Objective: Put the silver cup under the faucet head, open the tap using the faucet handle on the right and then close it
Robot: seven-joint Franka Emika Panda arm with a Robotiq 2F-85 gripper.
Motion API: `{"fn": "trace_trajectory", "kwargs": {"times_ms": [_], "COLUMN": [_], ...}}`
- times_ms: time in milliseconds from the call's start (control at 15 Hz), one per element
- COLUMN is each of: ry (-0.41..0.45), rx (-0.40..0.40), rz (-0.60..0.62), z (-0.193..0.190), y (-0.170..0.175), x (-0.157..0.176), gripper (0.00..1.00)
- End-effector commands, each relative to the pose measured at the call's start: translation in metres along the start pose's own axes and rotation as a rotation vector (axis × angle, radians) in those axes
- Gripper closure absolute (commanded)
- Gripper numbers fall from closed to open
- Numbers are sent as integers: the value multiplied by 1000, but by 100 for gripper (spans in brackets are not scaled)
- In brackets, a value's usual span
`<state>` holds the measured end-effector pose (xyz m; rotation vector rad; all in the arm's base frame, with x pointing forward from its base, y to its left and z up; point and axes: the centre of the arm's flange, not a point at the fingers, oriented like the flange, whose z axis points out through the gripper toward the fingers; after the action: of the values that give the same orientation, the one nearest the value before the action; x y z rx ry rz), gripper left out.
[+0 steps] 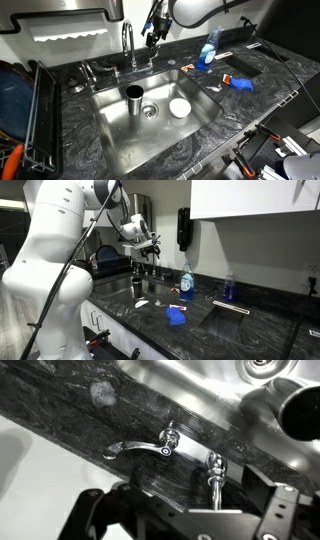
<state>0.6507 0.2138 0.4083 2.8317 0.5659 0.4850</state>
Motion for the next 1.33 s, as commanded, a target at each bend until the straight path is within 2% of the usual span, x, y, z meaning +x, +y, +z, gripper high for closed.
{"fn": "trace_trajectory", "kwargs": {"times_ms": [0,133,200,400,467,800,1067,1267], "ry": [-68,-75,-27,13,-23,-19,51,71], "rx": [10,12,14,18,-2,-1,-11,-18], "rz": [-146,-270,-325,-485,-397,-399,-510,-553], "z": [21,29,31,36,29,28,42,54], "y": [41,63,71,88,77,77,79,80], "x": [11,9,9,8,1,2,-1,-1], "gripper": [0,0,0,0,0,0,0,0]}}
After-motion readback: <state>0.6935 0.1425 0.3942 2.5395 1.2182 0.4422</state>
